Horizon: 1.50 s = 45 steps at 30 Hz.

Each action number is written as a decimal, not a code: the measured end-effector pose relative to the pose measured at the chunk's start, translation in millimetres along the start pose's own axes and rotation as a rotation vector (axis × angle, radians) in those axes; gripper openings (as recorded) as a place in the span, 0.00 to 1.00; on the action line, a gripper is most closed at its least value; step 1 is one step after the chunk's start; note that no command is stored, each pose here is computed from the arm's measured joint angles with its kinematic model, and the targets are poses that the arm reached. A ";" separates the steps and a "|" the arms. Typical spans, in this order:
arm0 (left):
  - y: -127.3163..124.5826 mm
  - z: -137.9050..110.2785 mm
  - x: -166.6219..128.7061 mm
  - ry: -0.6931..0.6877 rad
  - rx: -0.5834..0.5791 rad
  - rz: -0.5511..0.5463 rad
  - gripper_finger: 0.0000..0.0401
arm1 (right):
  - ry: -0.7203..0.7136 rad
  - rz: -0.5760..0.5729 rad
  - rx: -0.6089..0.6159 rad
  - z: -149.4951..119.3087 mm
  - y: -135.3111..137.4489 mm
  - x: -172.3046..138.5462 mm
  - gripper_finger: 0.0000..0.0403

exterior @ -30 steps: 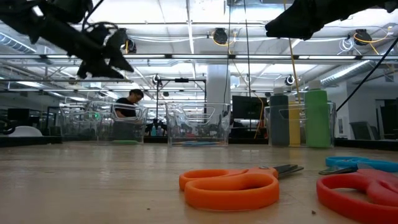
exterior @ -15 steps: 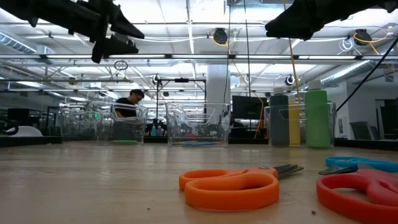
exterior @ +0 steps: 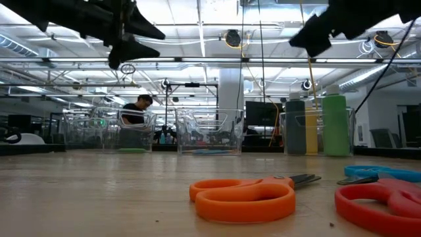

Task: Pick & Place Paint Supplies
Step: Put the blue scissors into the left transparent bin

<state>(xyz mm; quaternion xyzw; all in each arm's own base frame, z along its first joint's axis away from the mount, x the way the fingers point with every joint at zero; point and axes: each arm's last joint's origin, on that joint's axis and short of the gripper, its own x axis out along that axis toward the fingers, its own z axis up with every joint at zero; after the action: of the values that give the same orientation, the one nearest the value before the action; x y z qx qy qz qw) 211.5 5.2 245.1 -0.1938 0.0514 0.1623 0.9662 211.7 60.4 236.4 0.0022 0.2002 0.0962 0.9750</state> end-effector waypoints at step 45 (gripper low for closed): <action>5.5 -22.3 34.7 0.026 -0.089 0.044 0.60 | 0.375 -0.266 -0.062 -78.8 2.5 80.4 0.49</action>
<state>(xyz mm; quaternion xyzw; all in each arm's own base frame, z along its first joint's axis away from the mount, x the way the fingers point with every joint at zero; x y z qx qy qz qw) 241.6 11.5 216.9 -0.2374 0.0608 0.1833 0.9520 252.9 75.3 132.8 -0.0720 0.3734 -0.0283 0.9244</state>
